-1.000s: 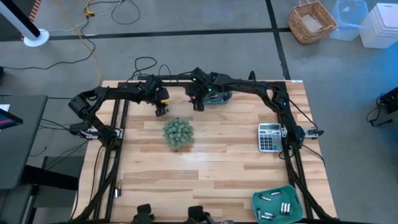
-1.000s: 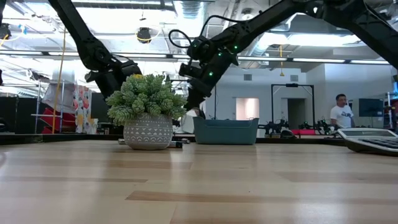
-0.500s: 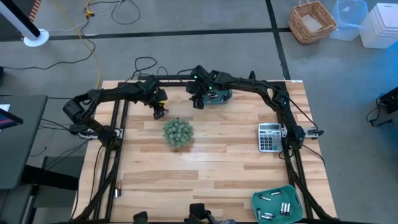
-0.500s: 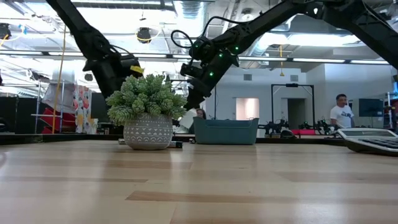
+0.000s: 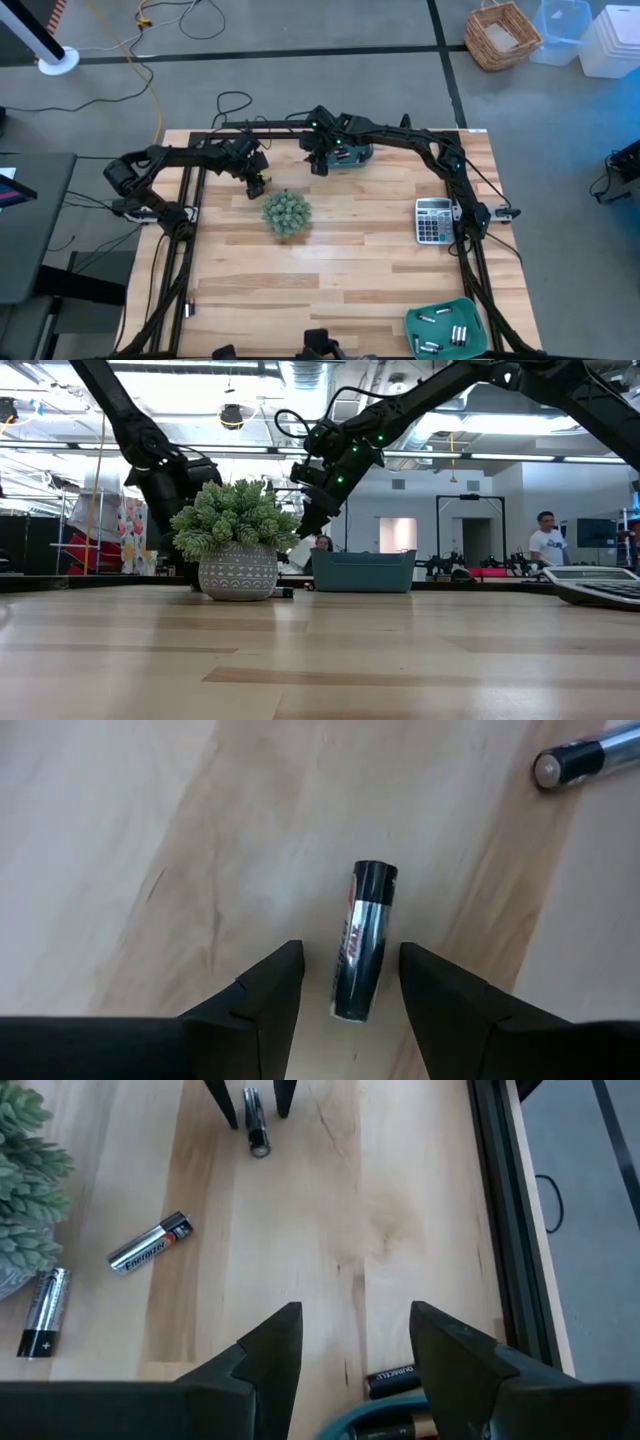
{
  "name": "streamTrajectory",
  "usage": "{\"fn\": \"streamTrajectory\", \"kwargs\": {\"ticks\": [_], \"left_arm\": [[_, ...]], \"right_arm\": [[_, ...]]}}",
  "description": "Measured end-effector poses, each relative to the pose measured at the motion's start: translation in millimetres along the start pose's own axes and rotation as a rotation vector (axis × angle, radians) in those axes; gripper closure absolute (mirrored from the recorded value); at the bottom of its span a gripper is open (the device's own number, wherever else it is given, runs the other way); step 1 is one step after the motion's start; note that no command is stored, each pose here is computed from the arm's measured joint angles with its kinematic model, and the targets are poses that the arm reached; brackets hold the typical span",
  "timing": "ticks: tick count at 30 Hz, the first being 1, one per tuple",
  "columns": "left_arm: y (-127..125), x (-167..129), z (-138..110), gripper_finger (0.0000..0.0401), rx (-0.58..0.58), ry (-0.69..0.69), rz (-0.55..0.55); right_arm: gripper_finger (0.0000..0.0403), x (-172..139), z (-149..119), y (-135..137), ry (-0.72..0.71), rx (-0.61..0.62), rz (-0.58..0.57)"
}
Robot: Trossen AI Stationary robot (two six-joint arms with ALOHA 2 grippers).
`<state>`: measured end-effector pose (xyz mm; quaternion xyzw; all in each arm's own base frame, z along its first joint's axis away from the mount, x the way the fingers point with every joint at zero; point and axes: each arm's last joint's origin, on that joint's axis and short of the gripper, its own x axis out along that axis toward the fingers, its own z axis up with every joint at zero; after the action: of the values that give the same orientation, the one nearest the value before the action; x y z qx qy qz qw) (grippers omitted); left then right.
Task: Sort batteries
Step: Put the silver battery into the green bin
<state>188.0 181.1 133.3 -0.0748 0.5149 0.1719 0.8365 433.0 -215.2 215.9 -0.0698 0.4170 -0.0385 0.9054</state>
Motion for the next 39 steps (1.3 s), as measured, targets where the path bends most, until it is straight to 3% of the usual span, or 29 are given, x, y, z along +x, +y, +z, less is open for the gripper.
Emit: {"fn": "streamTrajectory", "kwargs": {"ticks": [6, 14, 24, 29, 36, 39], "left_arm": [[1, 9, 0, 0.0255, -0.019, -0.012, 0.003], [2, 13, -1, 0.0357, -0.014, -0.019, 0.02], [2, 12, 0, 0.036, 0.021, -0.027, 0.026], [5, -6, 8, 0.036, 0.03, -0.126, 0.076], [6, -53, 32, 0.036, 0.078, -0.416, 0.151], [3, -75, 38, 0.036, 0.125, -0.551, 0.135]], "right_arm": [[0.02, -4, 3, 4, 0.008, -0.018, -0.017], [0.02, -55, 26, 4, -0.072, -0.037, -0.091], [0.02, -129, 48, 13, -0.153, -0.04, -0.197], [0.02, -160, 54, 21, -0.198, -0.013, -0.203], [0.02, -166, 53, 33, -0.217, 0.007, -0.186], [0.02, -174, 50, 37, -0.241, 0.006, -0.19]]}}
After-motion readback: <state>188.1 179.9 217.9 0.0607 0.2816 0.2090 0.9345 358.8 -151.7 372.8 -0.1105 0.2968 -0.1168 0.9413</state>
